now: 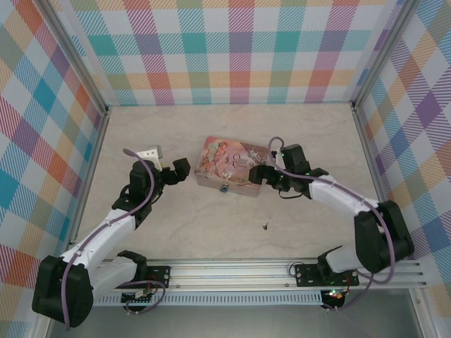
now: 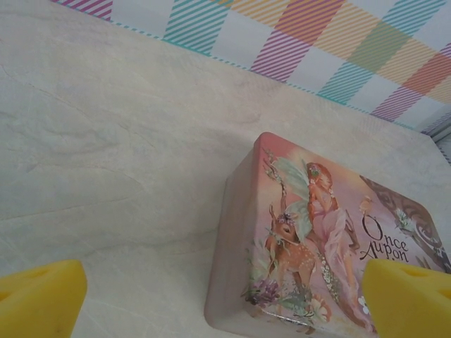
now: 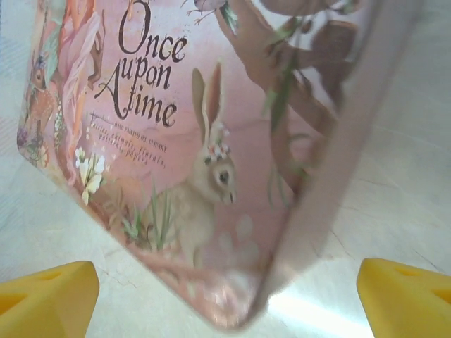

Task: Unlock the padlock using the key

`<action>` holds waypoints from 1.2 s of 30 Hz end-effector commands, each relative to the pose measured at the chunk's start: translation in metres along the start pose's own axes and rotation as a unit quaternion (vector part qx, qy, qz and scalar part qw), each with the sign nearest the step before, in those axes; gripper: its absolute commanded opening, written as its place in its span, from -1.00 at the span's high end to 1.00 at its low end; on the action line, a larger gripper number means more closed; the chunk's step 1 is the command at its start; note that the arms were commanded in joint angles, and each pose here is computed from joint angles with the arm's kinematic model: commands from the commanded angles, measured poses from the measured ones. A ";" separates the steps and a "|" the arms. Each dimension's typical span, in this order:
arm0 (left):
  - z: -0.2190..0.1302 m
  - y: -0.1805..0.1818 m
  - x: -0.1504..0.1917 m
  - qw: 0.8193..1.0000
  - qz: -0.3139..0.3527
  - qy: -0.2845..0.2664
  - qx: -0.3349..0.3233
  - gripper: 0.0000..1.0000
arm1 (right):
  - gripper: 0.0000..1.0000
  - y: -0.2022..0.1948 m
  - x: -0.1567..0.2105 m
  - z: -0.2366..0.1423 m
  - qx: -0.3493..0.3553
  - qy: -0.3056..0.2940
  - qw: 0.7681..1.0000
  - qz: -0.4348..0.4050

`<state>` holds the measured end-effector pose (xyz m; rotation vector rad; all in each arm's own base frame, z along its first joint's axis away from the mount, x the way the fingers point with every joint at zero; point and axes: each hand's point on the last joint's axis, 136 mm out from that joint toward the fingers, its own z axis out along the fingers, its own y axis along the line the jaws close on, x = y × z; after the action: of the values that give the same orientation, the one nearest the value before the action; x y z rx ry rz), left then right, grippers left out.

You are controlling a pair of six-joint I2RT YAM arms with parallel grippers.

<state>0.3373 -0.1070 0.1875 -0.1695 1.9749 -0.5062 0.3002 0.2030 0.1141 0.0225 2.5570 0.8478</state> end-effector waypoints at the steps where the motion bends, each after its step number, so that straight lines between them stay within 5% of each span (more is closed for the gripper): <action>1: -0.006 -0.013 -0.019 1.000 0.000 -0.023 0.012 -1.00 | -0.72 -0.031 0.045 -0.022 0.088 0.050 0.995 0.014; 6: -0.002 -0.013 -0.020 1.000 0.001 -0.023 0.008 -1.00 | -0.33 -0.046 0.107 -0.033 0.143 0.120 0.982 0.034; 13: 0.004 -0.015 -0.018 1.000 0.000 -0.012 0.010 -1.00 | 0.02 -0.056 0.140 -0.017 0.202 0.166 0.965 0.010; 36: 0.001 -0.011 -0.016 1.000 0.004 -0.006 -0.002 -1.00 | 0.14 -0.060 0.162 -0.006 0.267 0.207 0.940 -0.054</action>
<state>0.3426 -0.1087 0.1883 -0.1740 1.9963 -0.4891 0.1624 0.1844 0.0154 -0.1523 3.0581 0.1822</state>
